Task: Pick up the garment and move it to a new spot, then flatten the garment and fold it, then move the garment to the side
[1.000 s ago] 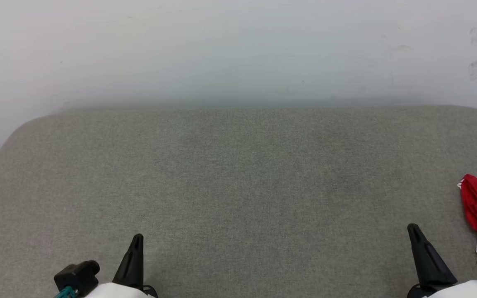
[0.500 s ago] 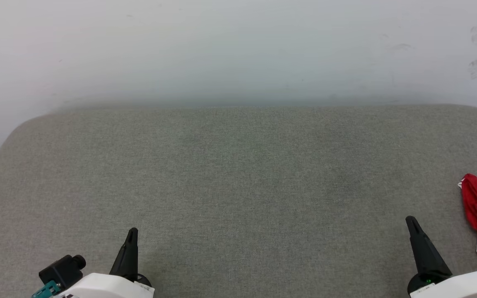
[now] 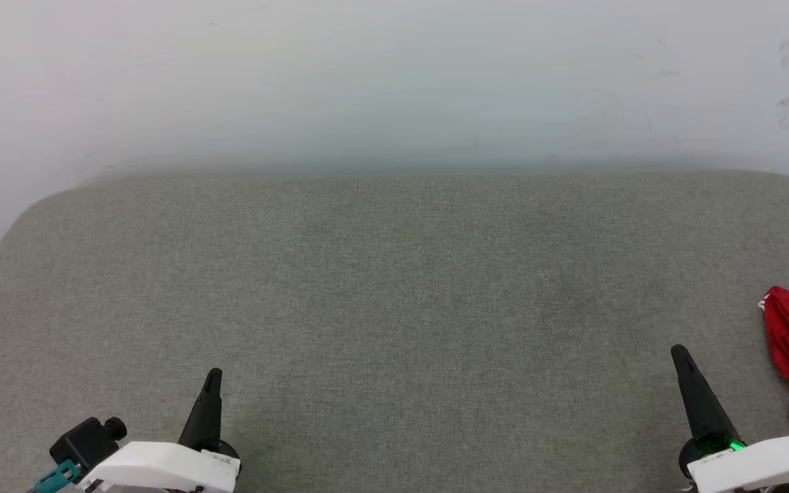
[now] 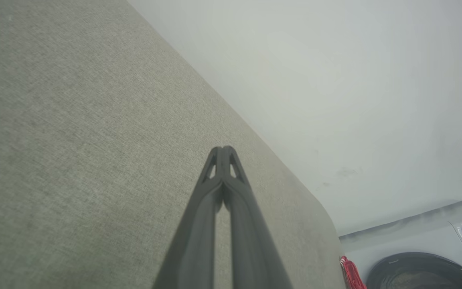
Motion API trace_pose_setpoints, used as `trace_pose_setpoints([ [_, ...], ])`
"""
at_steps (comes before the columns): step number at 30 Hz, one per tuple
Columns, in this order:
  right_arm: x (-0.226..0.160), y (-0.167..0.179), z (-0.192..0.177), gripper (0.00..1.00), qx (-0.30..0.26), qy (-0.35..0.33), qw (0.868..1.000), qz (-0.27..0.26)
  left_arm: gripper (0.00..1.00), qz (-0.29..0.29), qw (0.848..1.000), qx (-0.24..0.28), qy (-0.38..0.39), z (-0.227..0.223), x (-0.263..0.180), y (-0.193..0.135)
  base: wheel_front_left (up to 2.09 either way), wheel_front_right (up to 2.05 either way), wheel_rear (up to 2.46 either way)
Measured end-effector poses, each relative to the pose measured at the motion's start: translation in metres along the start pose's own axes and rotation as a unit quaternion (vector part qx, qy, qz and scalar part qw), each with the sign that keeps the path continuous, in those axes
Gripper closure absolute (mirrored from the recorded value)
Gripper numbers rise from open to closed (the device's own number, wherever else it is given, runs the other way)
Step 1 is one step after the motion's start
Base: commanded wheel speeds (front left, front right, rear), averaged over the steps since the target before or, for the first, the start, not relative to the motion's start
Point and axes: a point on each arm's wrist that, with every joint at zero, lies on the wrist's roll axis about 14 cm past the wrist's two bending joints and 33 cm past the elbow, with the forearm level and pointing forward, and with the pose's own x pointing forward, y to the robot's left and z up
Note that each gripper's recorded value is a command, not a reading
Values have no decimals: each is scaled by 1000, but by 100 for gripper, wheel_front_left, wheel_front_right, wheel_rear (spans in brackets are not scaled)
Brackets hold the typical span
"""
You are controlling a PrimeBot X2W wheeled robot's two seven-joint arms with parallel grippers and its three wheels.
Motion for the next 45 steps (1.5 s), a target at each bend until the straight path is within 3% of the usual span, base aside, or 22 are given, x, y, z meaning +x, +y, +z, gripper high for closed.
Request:
trace_pose_setpoints([
  [19,12,-5,0,100,118,-6,993,-5,100,-1,993,-118,0,7,9,0,0,0,0],
  [45,24,-11,2,100,235,-14,972,-10,100,-12,971,-238,-2,14,17,-3,0,0,0],
])
